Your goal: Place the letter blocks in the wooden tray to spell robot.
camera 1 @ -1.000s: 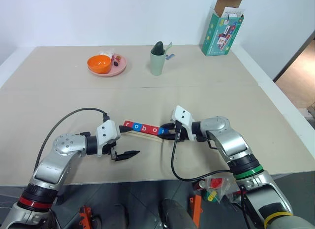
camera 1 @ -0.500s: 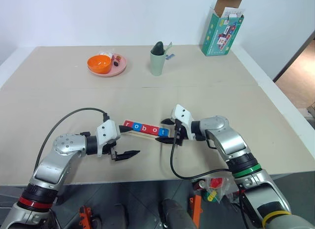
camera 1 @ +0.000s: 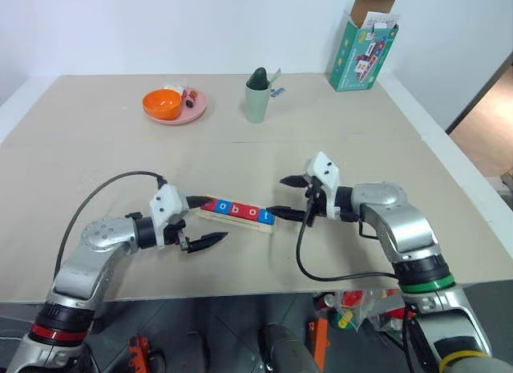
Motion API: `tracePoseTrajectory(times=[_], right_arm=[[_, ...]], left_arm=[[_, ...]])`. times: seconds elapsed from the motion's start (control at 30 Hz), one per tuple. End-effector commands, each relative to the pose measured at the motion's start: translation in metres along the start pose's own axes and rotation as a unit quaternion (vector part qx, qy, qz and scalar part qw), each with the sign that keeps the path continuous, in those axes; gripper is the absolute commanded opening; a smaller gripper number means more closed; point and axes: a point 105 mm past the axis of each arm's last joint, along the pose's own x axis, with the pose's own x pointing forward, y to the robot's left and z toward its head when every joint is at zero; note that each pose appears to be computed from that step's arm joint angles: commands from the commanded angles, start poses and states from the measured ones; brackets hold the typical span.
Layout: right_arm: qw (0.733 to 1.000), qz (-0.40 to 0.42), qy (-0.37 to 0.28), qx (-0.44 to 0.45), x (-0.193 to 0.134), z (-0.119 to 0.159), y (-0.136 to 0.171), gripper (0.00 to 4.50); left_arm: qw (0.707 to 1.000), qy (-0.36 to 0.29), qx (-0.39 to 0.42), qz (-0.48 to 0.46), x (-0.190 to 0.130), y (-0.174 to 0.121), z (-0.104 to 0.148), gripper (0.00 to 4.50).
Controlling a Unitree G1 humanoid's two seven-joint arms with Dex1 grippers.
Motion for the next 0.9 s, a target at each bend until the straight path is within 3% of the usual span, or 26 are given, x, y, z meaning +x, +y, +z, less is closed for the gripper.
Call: tracePoseTrajectory(times=[0.03, 0.1, 0.2, 0.47, 0.57, 0.9], right_arm=[[0.999, -0.014, -0.033, -0.001, -0.018, 0.016, 0.002, 4.49], [0.999, -0.019, -0.043, 0.006, -0.027, 0.015, 0.005, 4.49], [0.997, -0.058, -0.054, 0.003, -0.032, 0.013, 0.001, 3.66], [0.986, -0.122, -0.118, 0.005, -0.047, 0.024, -0.010, 3.66], [0.981, -0.137, -0.132, 0.020, -0.057, 0.024, -0.008, 4.46], [0.976, -0.172, -0.127, 0.026, -0.076, 0.011, 0.013, 4.46]], left_arm=[[0.998, -0.039, -0.003, 0.049, -0.011, 0.013, 0.019, 4.50], [0.996, -0.048, -0.011, 0.078, -0.018, 0.020, 0.021, 4.50], [0.993, -0.047, -0.002, 0.105, -0.022, 0.028, 0.020, 4.50], [0.985, -0.049, 0.000, 0.164, -0.032, 0.041, 0.011, 4.50], [0.982, -0.046, -0.003, 0.181, -0.041, 0.043, 0.006, 4.50], [0.966, -0.013, -0.027, 0.255, -0.064, 0.047, -0.007, 4.50]])
